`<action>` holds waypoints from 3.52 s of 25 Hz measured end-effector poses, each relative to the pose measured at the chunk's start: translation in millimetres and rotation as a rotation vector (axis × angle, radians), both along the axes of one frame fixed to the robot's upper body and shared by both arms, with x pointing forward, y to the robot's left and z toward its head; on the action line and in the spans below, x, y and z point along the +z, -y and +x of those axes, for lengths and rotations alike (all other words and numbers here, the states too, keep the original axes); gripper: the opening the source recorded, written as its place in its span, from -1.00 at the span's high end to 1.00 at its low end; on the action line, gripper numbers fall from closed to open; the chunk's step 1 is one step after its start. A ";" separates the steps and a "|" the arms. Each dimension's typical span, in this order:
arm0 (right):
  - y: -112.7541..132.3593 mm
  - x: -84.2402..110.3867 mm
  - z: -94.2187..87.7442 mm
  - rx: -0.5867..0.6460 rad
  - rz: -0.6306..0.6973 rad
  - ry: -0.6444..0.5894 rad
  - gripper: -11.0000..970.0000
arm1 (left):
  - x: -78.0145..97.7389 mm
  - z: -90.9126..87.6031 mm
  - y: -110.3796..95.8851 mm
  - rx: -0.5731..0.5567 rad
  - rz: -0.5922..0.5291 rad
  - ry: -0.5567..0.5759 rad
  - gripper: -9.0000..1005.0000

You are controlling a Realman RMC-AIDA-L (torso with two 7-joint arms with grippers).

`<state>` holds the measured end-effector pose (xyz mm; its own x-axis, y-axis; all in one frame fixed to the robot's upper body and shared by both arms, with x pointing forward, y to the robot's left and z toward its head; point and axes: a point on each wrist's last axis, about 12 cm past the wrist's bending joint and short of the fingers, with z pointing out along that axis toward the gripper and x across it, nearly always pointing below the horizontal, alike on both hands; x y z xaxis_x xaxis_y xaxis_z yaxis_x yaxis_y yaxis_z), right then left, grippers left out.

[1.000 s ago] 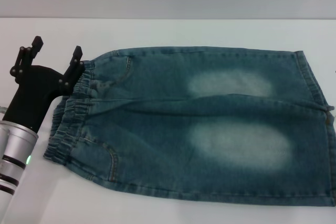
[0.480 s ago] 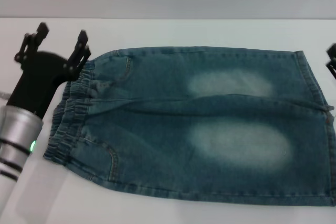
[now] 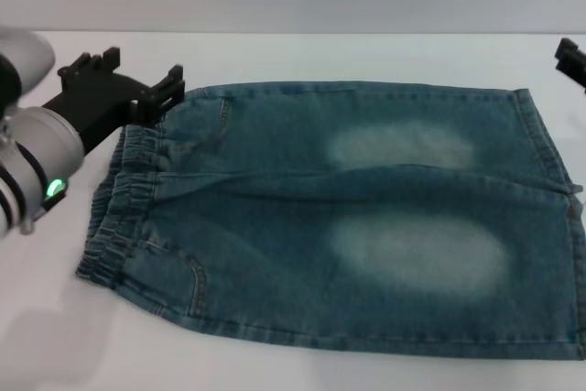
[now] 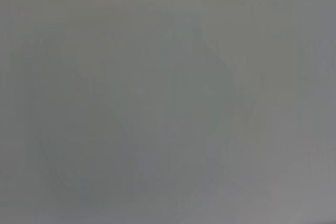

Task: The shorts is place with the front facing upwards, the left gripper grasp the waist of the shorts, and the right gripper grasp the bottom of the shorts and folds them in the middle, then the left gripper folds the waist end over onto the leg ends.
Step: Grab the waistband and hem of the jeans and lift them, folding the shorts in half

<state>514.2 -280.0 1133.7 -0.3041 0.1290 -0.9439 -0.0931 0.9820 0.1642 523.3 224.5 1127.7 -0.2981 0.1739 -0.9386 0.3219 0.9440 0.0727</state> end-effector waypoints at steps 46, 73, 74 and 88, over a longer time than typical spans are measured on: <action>17.1 44.6 -33.3 -0.054 0.029 -0.495 -0.67 | -3.7 -29.4 -53.3 0.131 -0.052 -0.778 -0.52; 19.4 48.1 -38.6 -0.054 0.010 -0.481 -0.67 | -4.5 -25.6 -35.6 0.067 0.054 -0.791 0.90; 19.5 48.1 -38.7 -0.054 0.010 -0.482 -0.67 | -4.3 -25.6 -35.3 0.065 0.053 -0.790 0.94; 20.0 44.8 -39.4 -0.047 0.004 -0.496 -0.67 | 21.8 -26.8 -30.1 0.045 0.057 -0.711 0.98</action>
